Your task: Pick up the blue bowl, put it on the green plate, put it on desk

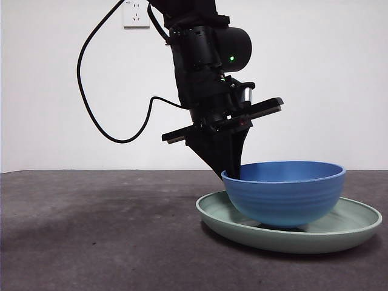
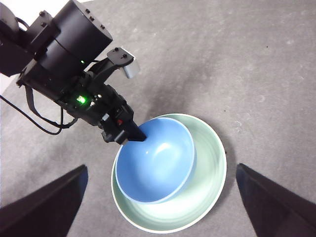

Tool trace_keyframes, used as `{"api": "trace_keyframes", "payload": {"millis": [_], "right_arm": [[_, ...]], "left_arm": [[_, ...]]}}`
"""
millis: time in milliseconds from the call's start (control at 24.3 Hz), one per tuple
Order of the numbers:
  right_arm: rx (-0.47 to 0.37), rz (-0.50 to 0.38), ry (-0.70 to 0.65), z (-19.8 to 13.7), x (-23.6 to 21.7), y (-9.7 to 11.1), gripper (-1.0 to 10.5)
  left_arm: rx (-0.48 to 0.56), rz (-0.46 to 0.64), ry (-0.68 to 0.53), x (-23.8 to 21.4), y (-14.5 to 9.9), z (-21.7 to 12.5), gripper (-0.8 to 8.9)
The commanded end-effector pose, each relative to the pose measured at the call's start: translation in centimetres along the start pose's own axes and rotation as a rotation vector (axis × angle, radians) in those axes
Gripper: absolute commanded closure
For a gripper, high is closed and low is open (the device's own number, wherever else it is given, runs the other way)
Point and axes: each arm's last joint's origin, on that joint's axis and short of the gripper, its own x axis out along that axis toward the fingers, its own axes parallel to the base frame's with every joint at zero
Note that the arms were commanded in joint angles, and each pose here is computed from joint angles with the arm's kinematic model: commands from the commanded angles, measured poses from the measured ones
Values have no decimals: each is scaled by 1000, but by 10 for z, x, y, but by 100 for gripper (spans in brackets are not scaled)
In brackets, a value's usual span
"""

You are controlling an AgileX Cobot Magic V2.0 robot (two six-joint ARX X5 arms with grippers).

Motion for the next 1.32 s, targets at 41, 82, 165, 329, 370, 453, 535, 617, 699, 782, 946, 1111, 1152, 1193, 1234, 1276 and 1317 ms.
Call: {"api": "trace_keyframes", "payload": {"millis": [41,82,165,329,370,453,535,617,699,782,946,1111,1152,1193,1234,1276,1317], "right_arm": [[-26,4,-16,4,-2,2,468],[-26,5,-16,4,-2,2,468],[-26,5,-15,4,-2,2,468],[-26,4,-15,4,-2,2,468],[-28,4,-15,4,-2,2,468],[-28,4,-15,4,-2,2,468],[-29,4,-15,4,-2,2,468],[-30,4,-15,4,-2,2,468],[-33,4,-15,4,-2,2,468],[-41,4,-15,4,-2,2,468],[-40,4,-14,4,-2,2,468],[-34,3,-4,3,-2,2,468],[-31,3,-1,2,-2,2,468],[-28,2,4,2,-2,2,468],[-25,1,10,1,-2,2,468],[-23,1,13,1,-2,2,468],[-20,0,17,0,-2,2,468]], "left_arm": [[8,7,4,3,-3,4,781],[8,7,5,3,-3,3,740],[11,4,-10,3,-4,5,556],[17,0,-49,-13,-4,14,267],[10,2,-52,-23,-3,17,220],[17,6,-57,-47,0,21,157],[27,9,-82,-74,2,24,152],[54,12,-104,-105,1,18,153],[90,12,-130,-137,-2,6,157],[126,13,-157,-173,-6,-12,156],[167,8,-266,-245,-15,-56,157],[255,17,-437,-309,-19,-109,157],[265,19,-457,-318,-19,-124,157],[270,22,-466,-324,-17,-140,157],[271,23,-470,-326,-16,-156,157],[271,23,-473,-327,-15,-165,157],[270,24,-481,-326,-13,-179,157]]}}
